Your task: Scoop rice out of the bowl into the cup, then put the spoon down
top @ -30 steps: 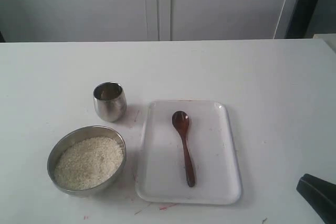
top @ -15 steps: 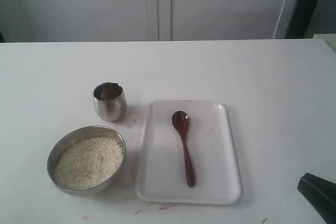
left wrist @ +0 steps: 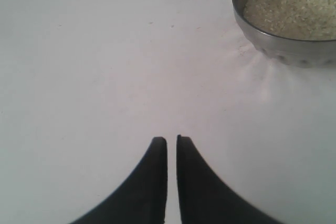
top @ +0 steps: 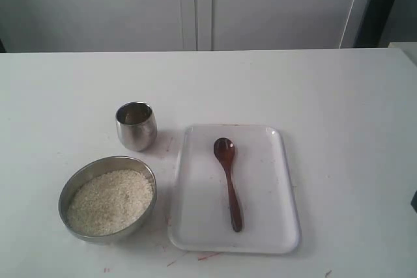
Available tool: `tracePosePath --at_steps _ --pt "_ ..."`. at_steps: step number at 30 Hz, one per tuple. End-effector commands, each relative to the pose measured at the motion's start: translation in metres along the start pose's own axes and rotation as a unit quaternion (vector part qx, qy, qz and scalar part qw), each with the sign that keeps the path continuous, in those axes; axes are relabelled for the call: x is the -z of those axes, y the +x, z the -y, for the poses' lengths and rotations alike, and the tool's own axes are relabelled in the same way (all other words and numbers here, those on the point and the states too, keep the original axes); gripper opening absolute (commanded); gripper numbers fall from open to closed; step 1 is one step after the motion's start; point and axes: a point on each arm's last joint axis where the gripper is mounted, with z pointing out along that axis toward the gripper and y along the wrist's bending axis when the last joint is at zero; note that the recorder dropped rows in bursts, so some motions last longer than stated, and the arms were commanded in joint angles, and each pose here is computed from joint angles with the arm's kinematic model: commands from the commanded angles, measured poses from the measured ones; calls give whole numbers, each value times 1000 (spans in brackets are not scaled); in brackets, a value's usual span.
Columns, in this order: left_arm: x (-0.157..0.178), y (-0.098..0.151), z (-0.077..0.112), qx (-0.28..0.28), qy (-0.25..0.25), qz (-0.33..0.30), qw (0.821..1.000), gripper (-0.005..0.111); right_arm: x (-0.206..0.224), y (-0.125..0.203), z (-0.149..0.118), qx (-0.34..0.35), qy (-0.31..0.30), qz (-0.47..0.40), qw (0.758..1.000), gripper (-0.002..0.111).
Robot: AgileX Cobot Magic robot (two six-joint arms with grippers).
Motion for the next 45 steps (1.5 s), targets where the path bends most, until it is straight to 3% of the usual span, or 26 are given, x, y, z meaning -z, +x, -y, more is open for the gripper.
tracePosePath --at_steps 1,8,45 --pt "-1 7 2 2 9 -28 1000 14 0 1 5 1 40 4 999 0" --pt "-1 7 2 2 9 -28 1000 14 0 1 8 -2 71 5 997 0" --pt "-1 7 2 2 9 -28 1000 14 0 1 8 -2 71 5 997 0"
